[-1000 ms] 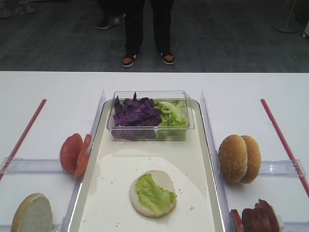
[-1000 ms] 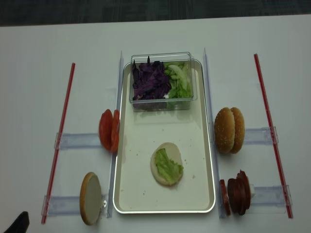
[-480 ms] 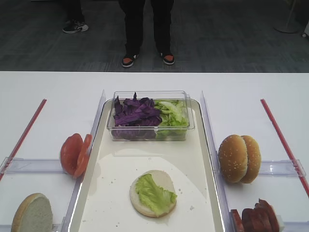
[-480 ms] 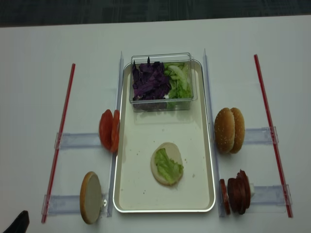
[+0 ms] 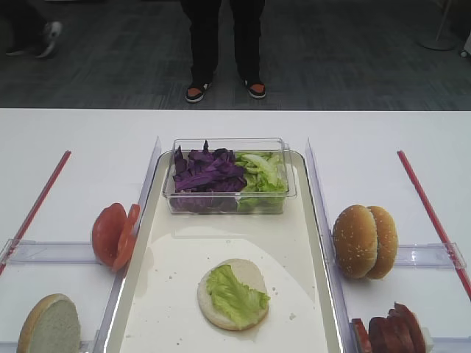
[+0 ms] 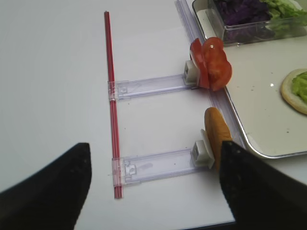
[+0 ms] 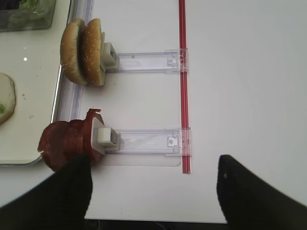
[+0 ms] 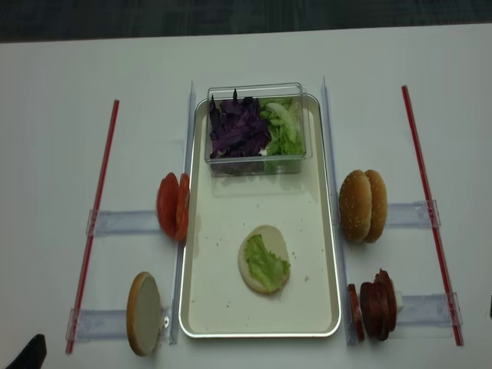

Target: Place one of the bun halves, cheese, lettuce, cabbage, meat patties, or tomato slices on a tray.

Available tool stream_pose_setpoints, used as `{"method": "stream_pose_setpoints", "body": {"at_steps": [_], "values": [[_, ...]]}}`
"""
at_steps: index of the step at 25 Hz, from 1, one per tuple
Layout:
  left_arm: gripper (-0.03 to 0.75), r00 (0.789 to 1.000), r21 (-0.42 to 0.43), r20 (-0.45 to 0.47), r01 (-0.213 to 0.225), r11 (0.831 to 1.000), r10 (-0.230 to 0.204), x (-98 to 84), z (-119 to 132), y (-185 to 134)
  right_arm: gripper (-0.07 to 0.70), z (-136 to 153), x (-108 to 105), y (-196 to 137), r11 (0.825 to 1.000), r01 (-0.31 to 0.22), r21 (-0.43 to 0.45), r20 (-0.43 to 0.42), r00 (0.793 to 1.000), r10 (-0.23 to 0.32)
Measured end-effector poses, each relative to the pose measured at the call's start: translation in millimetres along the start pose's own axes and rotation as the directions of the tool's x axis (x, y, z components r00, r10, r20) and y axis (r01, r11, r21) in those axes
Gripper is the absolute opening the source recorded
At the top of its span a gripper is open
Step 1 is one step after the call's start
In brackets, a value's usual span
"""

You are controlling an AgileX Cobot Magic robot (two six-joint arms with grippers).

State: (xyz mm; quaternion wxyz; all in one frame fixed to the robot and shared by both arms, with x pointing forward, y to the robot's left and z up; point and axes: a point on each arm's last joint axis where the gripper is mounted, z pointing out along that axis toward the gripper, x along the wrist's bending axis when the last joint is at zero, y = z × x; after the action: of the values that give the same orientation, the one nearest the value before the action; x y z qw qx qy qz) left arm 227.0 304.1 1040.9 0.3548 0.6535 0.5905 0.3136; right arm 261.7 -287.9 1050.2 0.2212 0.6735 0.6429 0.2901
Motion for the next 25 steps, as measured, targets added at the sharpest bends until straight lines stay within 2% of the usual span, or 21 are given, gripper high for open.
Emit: {"method": "stream_pose_setpoints", "body": {"at_steps": [4,8,14,25], "values": [[0.523,1.000,0.000,0.000,0.000,1.000,0.000,0.0,0.0,0.0,0.560,-4.6,0.6,-5.4,0.998,0.005,-0.062,0.001,1.000,-0.005],[0.523,1.000,0.000,0.000,0.000,1.000,0.000,0.0,0.0,0.0,0.560,-8.7,0.9,-9.3,0.988,0.012,-0.151,0.003,1.000,-0.012],[0.523,1.000,0.000,0.000,0.000,1.000,0.000,0.0,0.0,0.0,0.560,-7.9,0.8,-13.8,0.980,0.035,-0.195,0.007,0.999,-0.035],[0.523,1.000,0.000,0.000,0.000,1.000,0.000,0.0,0.0,0.0,0.560,-17.9,2.3,-24.0,0.952,0.065,-0.300,0.015,0.998,-0.063]]}}
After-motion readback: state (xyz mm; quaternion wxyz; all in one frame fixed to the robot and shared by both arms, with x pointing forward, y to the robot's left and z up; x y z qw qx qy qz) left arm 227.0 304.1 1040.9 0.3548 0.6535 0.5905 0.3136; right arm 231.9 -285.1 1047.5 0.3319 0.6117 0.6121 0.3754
